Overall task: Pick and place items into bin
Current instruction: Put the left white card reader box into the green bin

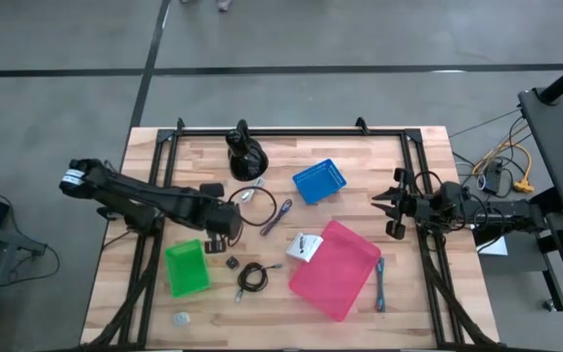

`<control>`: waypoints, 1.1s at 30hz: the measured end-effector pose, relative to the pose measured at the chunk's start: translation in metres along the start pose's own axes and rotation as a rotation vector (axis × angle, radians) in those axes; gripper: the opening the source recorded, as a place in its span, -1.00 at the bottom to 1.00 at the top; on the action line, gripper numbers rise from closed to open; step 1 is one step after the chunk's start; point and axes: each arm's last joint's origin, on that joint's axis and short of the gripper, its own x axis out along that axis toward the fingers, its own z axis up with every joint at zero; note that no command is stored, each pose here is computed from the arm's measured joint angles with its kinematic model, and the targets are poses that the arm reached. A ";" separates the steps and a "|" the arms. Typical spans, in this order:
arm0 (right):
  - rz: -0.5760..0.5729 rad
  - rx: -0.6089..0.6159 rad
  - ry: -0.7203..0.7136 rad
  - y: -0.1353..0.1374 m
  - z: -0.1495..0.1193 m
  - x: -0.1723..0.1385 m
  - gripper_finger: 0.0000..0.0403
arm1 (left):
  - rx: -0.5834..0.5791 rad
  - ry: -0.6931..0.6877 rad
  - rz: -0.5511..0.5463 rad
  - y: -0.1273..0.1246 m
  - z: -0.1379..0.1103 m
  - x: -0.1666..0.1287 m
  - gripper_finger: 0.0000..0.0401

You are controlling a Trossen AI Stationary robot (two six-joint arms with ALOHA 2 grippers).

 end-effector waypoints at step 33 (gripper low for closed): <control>-0.009 -0.010 -0.017 -0.001 0.002 0.000 -0.76 | -0.252 0.119 -0.029 -0.053 -0.045 -0.071 -0.84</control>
